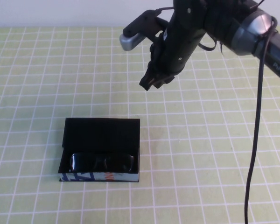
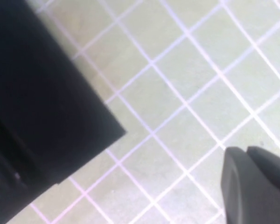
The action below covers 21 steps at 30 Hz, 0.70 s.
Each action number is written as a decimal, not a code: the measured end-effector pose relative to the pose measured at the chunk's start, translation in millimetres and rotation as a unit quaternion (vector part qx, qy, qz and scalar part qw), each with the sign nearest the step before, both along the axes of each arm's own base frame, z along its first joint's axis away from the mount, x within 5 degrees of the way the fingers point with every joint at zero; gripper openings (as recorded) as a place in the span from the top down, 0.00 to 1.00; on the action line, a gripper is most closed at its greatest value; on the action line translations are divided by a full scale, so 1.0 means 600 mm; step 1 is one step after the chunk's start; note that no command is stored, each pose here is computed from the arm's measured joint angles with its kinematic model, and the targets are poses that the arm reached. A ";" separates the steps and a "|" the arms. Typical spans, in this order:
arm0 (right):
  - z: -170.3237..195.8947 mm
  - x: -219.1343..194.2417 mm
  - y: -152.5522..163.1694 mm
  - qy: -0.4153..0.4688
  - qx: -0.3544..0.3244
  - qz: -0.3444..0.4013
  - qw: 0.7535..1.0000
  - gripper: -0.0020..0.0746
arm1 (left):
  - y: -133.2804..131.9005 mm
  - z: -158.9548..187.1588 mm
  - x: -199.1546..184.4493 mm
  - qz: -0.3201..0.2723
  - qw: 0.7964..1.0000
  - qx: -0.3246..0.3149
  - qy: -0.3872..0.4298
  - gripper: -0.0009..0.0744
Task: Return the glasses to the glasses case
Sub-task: Close the glasses case
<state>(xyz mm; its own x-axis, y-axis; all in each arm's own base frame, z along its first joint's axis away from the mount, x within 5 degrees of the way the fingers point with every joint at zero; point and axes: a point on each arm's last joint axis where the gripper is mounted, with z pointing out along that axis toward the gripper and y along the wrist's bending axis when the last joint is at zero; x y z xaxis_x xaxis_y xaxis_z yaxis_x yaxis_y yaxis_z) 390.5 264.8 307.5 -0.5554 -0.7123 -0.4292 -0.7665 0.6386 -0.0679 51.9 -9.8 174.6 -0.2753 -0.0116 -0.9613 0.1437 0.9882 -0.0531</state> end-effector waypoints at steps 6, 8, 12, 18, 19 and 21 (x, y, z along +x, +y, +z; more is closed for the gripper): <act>0.001 0.028 -0.044 0.049 0.072 -0.057 0.995 0.99 | -0.001 0.022 0.005 0.014 0.994 -0.084 -0.063 0.99; -0.003 0.033 -0.056 0.076 0.104 -0.069 0.989 0.99 | 0.000 0.031 0.006 0.020 0.989 -0.115 -0.087 0.99; -0.022 0.037 -0.070 0.125 0.140 -0.086 0.979 0.99 | 0.003 0.047 0.006 0.036 0.970 -0.205 -0.126 0.99; -0.050 0.035 -0.078 0.153 0.133 -0.097 0.974 0.99 | 0.004 0.078 0.008 0.039 0.960 -0.243 -0.137 0.99; -0.050 0.035 -0.078 0.154 0.134 -0.096 0.974 0.99 | 0.004 0.082 0.010 0.039 0.960 -0.243 -0.132 0.99; -0.050 0.034 -0.077 0.157 0.138 -0.096 0.973 0.99 | -0.001 0.088 0.019 0.039 0.965 -0.243 -0.088 0.99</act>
<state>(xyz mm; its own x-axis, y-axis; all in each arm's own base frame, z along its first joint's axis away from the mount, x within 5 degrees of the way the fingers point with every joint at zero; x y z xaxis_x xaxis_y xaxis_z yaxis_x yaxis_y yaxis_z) 410.9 218.7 277.3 -0.8019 -0.4640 -0.3764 -0.5860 0.7335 0.3444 63.3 -10.2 227.5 -0.0888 -0.4878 -0.8684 0.1179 0.8606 -0.4955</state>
